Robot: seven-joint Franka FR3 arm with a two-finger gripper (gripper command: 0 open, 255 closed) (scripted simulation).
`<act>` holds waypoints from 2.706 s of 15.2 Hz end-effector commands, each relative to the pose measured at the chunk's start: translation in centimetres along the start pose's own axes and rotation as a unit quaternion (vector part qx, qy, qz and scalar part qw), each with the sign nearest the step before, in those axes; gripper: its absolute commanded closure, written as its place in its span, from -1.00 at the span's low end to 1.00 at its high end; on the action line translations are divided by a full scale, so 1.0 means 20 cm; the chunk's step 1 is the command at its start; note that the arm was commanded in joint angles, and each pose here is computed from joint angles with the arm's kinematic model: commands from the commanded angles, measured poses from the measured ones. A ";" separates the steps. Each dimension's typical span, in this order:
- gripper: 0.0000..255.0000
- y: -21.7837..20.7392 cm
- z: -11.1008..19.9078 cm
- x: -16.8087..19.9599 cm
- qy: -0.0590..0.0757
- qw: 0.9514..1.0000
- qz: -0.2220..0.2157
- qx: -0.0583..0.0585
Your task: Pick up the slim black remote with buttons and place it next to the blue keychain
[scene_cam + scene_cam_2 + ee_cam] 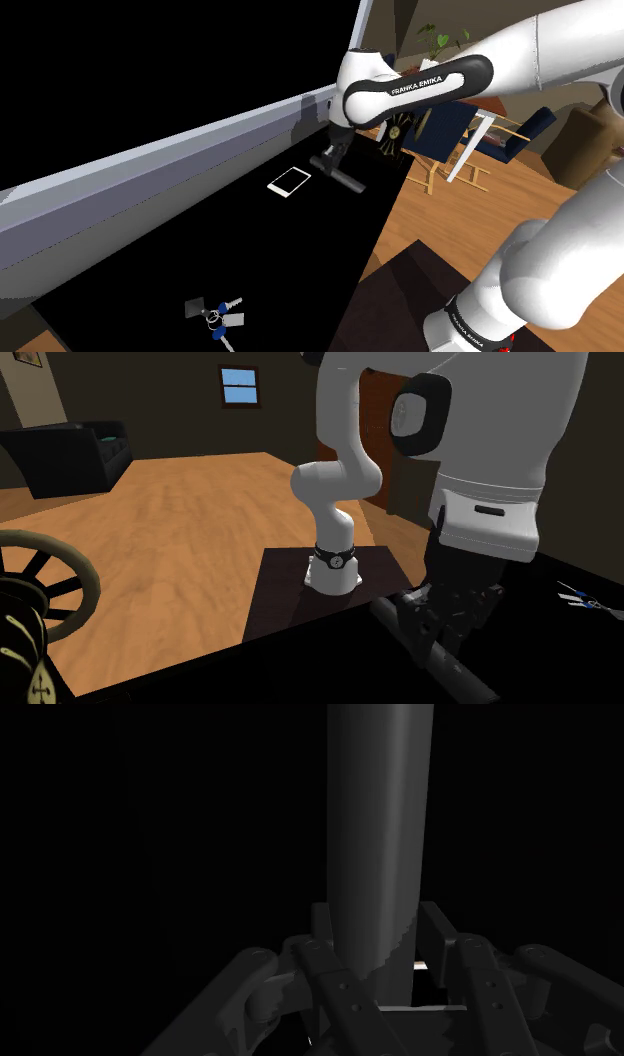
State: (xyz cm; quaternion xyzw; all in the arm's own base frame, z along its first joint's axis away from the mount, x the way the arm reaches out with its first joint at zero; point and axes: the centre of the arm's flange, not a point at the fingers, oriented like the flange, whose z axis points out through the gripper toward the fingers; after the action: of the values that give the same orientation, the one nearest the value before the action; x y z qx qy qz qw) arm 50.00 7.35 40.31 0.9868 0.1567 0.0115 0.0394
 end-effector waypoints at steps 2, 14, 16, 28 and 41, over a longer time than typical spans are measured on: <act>1.00 -0.20 -0.02 0.06 0.000 1.000 0.001 0.000; 1.00 -0.96 -0.08 0.25 0.000 1.000 0.001 0.000; 1.00 -1.09 -0.09 0.28 0.000 1.000 0.001 0.000; 1.00 -1.86 -0.16 0.47 0.000 1.000 0.001 0.000; 1.00 -2.52 -0.16 0.63 0.000 1.000 0.001 0.000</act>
State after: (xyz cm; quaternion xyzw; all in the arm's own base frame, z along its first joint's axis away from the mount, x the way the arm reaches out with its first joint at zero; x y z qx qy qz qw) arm 46.31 58.51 39.36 0.9864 0.1541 -0.0043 0.0577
